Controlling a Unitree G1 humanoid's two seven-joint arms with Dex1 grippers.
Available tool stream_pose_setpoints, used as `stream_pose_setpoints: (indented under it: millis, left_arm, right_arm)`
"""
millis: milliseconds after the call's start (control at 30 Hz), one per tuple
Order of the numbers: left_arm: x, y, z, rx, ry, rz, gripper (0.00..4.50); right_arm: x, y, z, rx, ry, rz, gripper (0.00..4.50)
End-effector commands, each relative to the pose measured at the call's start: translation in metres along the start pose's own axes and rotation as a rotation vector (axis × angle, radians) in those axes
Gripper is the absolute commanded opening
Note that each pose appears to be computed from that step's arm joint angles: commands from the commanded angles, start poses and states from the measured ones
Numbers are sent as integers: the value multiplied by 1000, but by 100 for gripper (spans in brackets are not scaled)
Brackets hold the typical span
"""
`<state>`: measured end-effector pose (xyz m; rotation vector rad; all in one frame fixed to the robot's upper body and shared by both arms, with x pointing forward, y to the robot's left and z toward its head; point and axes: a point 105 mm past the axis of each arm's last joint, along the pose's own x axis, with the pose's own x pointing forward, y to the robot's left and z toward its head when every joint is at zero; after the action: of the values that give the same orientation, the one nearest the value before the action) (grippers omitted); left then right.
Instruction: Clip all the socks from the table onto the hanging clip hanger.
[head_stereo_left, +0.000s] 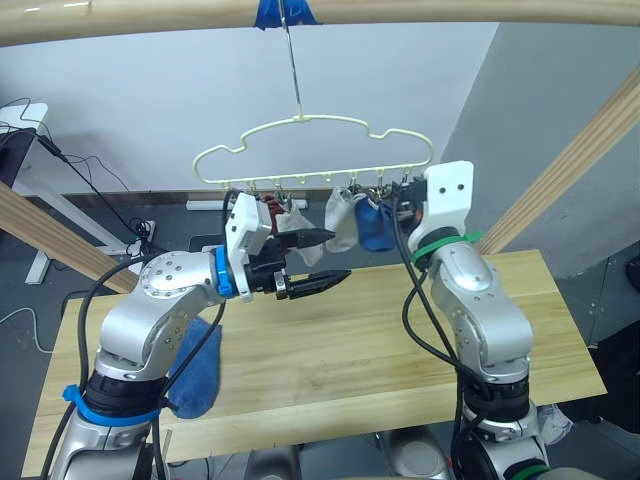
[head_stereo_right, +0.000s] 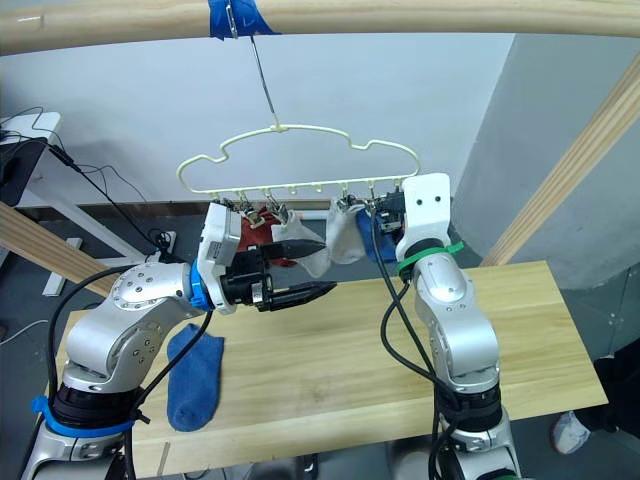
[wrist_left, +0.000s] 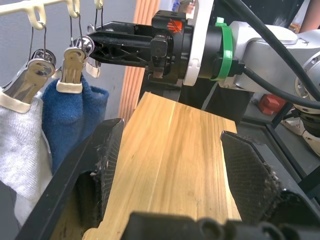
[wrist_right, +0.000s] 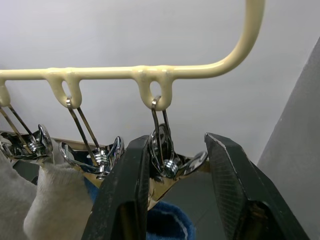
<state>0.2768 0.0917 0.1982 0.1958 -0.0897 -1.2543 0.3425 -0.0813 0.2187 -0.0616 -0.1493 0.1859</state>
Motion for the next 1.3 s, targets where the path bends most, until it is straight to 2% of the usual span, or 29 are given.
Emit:
stream_pose_setpoints:
  millis: [33, 933, 1300]
  left_arm:
    - [1, -2, 6, 33, -16, -12, 345]
    - [2, -6, 3, 26, -12, -28, 345]
    - [3, -6, 2, 23, -13, -31, 345]
  right_arm:
    - [-5, -2, 18, 14, -65, -11, 179]
    - [-9, 6, 19, 205, -1, -39, 179]
    - [-11, 10, 22, 233, -12, -19, 179]
